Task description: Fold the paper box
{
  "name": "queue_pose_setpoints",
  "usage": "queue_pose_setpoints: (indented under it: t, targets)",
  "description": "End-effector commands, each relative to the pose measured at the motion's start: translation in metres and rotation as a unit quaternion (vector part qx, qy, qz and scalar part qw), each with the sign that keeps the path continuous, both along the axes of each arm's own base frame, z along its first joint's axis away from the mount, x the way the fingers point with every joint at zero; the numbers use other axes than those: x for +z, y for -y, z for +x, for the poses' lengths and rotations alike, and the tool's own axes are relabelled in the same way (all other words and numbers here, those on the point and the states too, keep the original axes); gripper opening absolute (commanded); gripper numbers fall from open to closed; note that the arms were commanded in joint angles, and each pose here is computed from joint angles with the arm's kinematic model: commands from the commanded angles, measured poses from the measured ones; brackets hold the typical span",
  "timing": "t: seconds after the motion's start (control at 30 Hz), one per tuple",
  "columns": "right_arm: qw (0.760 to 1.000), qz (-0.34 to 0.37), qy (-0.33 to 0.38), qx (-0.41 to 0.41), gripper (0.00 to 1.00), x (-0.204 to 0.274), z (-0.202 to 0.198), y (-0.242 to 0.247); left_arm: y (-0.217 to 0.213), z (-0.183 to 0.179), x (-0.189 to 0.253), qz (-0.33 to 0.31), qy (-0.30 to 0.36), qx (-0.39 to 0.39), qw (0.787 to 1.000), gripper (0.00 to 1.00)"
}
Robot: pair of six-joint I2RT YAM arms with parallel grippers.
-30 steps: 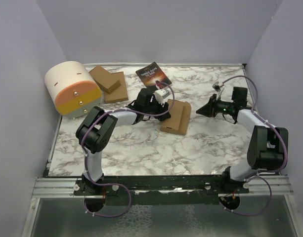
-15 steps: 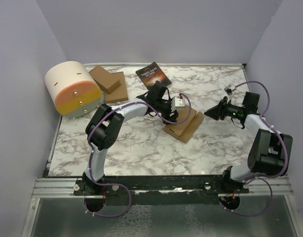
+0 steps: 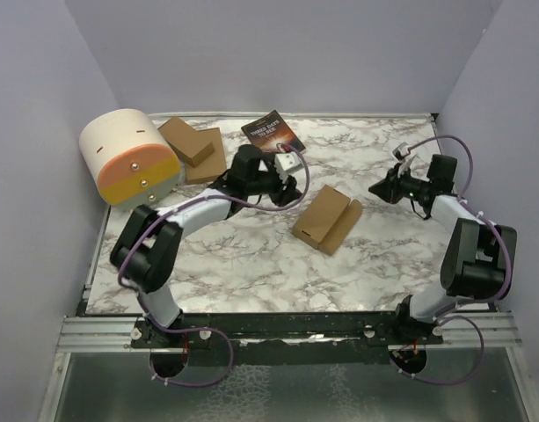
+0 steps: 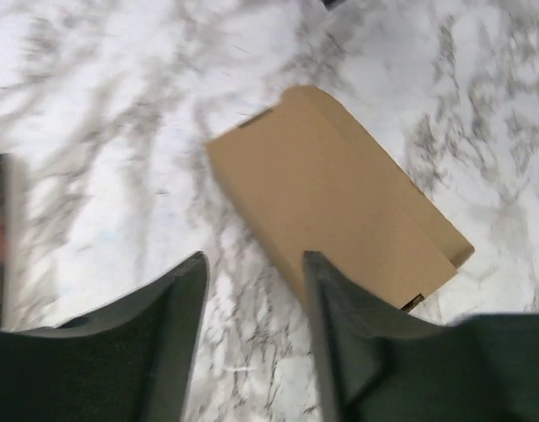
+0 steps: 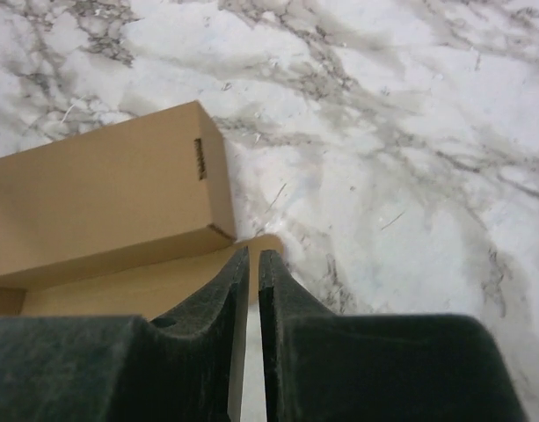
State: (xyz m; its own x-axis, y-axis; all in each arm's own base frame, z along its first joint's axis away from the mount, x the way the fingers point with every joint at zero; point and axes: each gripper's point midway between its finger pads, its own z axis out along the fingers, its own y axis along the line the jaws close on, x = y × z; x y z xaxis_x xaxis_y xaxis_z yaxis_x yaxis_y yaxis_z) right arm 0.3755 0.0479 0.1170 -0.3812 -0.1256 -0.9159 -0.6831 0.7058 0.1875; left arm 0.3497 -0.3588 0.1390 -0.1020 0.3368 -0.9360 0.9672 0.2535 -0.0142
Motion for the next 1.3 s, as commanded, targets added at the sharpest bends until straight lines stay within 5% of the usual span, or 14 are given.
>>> queue_pose_setpoints:
  t: [0.0, 0.07, 0.13, 0.37, 0.8, 1.27]
  targets:
    - [0.997, -0.068, 0.037, 0.017, 0.10, -0.002, 0.042, -0.005, -0.035, 0.001, 0.061, -0.106, -0.016, 0.147, 0.983, 0.33]
    - [0.996, -0.079, 0.022, 0.041, 0.08, -0.010, 0.050, -0.018, -0.052, -0.024, 0.048, -0.116, -0.052, 0.173, 0.977, 0.09]
    - [0.994, -0.085, 0.001, 0.062, 0.06, -0.021, 0.055, -0.032, -0.064, -0.046, 0.020, -0.108, -0.095, 0.207, 0.968, 0.00]
    - [0.990, -0.116, -0.027, 0.079, 0.05, -0.046, 0.056, -0.040, -0.065, -0.097, -0.043, -0.091, -0.192, 0.233, 0.949, 0.00]
    - [0.980, -0.146, -0.025, 0.134, 0.04, -0.051, 0.007, -0.058, -0.030, -0.068, -0.072, -0.061, -0.229, 0.225, 0.945, 0.00]
    - [0.963, -0.146, -0.027, 0.223, 0.05, -0.054, -0.079, -0.078, -0.053, -0.015, -0.060, -0.028, -0.177, 0.279, 0.944, 0.07]
